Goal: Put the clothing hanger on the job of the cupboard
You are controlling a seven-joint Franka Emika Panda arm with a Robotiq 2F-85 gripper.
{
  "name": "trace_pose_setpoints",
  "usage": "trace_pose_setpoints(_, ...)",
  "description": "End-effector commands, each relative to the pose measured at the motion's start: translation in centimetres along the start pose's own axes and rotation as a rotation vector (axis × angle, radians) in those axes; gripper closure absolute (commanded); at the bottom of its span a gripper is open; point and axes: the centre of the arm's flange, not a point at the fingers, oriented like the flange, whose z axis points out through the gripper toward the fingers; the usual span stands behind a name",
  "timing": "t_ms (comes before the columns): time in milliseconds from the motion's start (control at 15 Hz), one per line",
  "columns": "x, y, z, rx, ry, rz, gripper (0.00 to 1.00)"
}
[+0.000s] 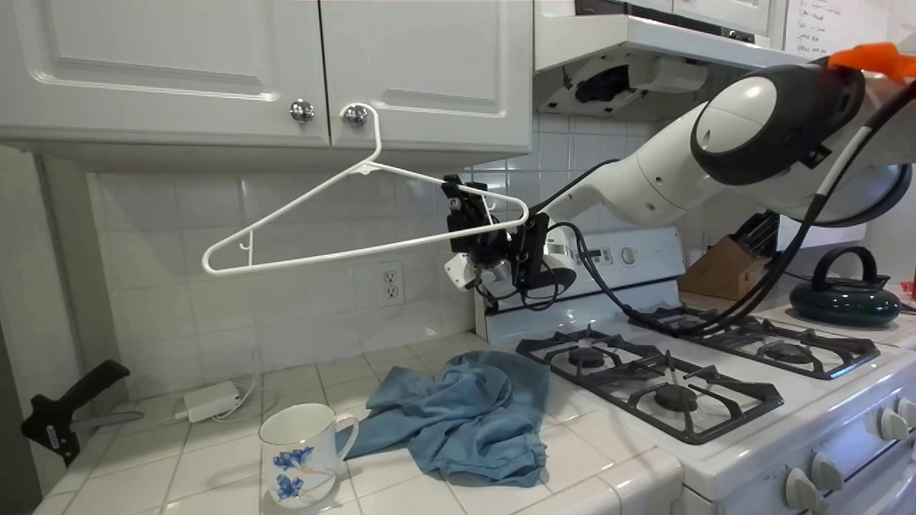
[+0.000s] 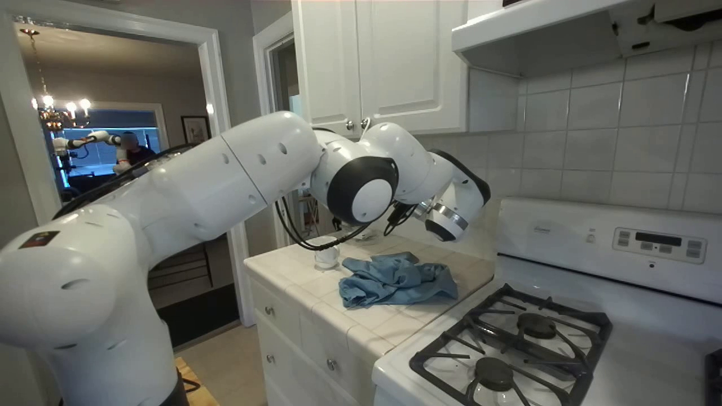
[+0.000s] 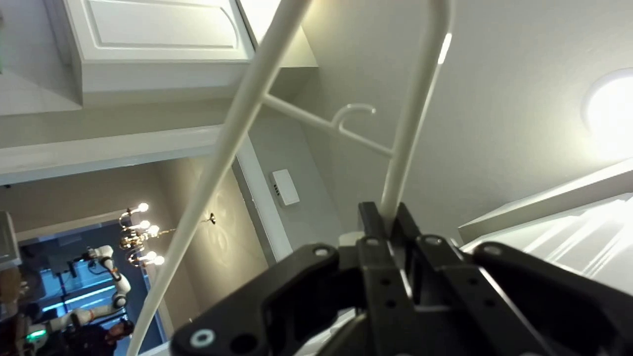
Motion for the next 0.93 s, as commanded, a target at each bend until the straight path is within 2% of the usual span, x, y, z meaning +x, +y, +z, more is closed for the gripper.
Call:
trace_pose_setpoints(0,0.5,-0.5,-0.6,0.007,-0.014,-0.013,0.59)
trace_pose_setpoints(533,-0.1,-2.0,0.8,-0.014,-0.026,-0.079,0.04)
trace_pose_setpoints(733,-0.2,-1.9,0.3,-0.069,-0.002,-0.073,0.0)
trace_pose_setpoints(867,-0.5,-1.6,-0.8,-0.183,0.023,-0.062,0.0)
